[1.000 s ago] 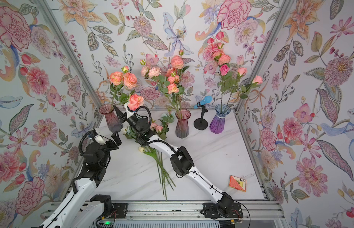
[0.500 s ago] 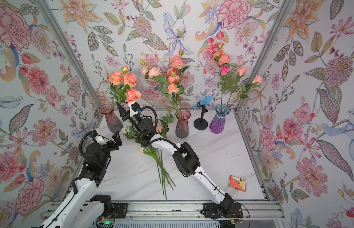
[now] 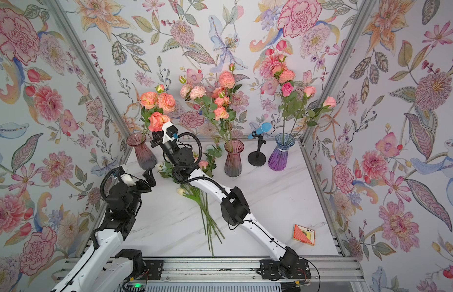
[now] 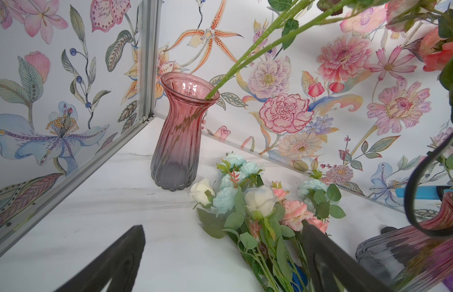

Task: Place the pink flowers into the vase
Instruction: Place the flower in the vase.

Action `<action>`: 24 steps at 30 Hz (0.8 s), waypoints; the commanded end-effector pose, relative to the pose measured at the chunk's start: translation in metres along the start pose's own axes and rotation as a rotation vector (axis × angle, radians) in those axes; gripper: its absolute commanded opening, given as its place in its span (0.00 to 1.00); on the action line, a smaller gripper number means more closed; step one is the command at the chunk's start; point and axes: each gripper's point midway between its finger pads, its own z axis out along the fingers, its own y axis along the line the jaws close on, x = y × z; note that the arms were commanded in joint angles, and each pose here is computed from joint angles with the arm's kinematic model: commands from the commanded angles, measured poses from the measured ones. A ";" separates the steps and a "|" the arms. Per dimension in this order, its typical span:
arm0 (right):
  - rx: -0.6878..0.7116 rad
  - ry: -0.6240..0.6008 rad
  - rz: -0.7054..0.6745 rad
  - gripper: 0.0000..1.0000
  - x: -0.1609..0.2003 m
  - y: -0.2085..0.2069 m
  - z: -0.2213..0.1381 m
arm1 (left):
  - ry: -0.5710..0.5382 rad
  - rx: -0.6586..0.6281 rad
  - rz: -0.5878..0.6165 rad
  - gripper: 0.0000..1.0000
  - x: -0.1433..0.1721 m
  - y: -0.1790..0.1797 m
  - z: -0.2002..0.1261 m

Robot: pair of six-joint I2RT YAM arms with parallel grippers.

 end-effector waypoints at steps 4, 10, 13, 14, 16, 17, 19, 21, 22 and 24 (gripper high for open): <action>-0.016 0.182 0.050 0.15 0.067 -0.001 -0.019 | -0.006 0.024 -0.024 1.00 0.001 -0.002 0.000; -0.027 0.204 0.064 0.23 0.081 -0.002 -0.026 | 0.000 0.027 -0.024 1.00 0.002 -0.002 0.000; -0.052 0.195 0.055 0.36 0.070 0.003 -0.021 | 0.002 0.028 -0.023 1.00 0.002 -0.002 0.000; -0.056 0.193 0.048 0.40 0.066 0.004 -0.020 | 0.000 0.030 -0.023 1.00 0.002 -0.003 0.000; -0.063 0.189 0.041 0.50 0.055 0.006 -0.019 | 0.000 0.030 -0.022 1.00 0.001 -0.003 0.001; -0.069 0.193 0.039 0.54 0.050 0.006 -0.018 | 0.000 0.030 -0.022 1.00 0.000 -0.004 0.001; -0.070 0.222 0.027 0.62 0.045 0.005 -0.021 | -0.005 0.033 -0.026 1.00 -0.001 -0.005 0.001; -0.063 0.262 0.016 0.70 0.042 0.002 -0.028 | -0.007 0.035 -0.032 1.00 -0.001 -0.005 0.002; -0.057 0.280 0.010 0.75 0.039 -0.001 -0.031 | -0.007 0.039 -0.034 1.00 -0.001 -0.006 0.002; -0.033 0.334 -0.011 0.86 0.041 -0.009 -0.046 | -0.006 0.046 -0.038 1.00 -0.001 -0.007 0.003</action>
